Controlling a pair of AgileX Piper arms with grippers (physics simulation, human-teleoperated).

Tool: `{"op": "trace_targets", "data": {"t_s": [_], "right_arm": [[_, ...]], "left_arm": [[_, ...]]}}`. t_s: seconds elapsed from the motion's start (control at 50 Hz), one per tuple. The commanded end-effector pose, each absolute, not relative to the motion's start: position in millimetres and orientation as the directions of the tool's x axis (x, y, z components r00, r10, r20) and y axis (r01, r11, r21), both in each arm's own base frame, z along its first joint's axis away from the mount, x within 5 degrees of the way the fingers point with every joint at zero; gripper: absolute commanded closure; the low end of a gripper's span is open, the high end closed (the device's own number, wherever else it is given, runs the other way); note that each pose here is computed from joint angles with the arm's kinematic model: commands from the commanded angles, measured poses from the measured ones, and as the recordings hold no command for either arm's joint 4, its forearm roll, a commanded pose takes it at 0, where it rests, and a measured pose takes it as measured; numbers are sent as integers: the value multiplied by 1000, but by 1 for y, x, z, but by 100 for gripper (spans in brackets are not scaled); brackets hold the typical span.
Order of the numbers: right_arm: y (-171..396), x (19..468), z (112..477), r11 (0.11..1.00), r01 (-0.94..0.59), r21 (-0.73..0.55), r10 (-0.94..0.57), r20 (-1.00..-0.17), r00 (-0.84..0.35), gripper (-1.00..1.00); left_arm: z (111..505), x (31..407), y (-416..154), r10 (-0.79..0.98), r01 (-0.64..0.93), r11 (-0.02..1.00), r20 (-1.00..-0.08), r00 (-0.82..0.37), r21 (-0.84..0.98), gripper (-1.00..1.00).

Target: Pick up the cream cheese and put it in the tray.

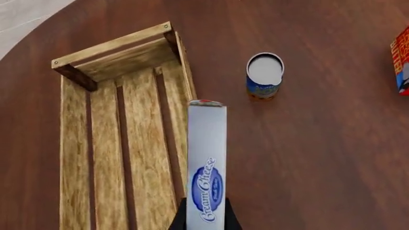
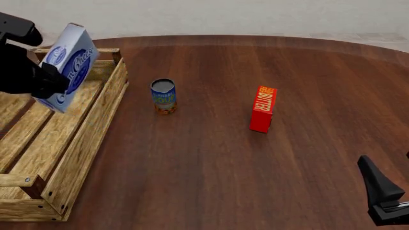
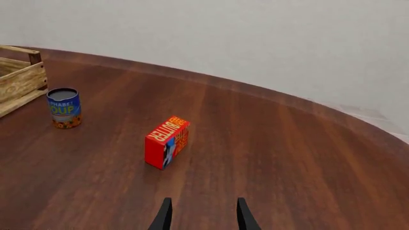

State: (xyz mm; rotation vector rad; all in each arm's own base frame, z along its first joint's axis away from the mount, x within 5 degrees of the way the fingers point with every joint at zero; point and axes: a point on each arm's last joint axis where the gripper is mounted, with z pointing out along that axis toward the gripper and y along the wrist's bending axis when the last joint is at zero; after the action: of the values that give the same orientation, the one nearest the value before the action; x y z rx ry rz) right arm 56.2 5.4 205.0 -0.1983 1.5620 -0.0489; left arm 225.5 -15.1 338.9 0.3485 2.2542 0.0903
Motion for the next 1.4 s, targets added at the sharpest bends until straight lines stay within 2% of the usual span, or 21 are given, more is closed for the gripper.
{"op": "trace_targets", "data": {"t_s": [0.02, 0.58, 0.78, 1.4], "right_arm": [[6, 56, 204, 980, -100, -169, -170, -985, 8, -100], [6, 56, 204, 981, -99, -165, -166, -986, 7, -100], [6, 56, 204, 981, -100, -167, -167, -986, 5, -100], [6, 56, 204, 979, -102, -176, -177, -984, 0, -100]], "left_arm": [[348, 236, 3, 216, 129, 976, -753, -621, 173, 100], [292, 258, 47, 211, 68, 969, -659, -722, 236, 100], [289, 261, 50, 211, 66, 969, -651, -729, 240, 100], [234, 274, 66, 149, 23, 977, -607, -781, 210, 100]]}}
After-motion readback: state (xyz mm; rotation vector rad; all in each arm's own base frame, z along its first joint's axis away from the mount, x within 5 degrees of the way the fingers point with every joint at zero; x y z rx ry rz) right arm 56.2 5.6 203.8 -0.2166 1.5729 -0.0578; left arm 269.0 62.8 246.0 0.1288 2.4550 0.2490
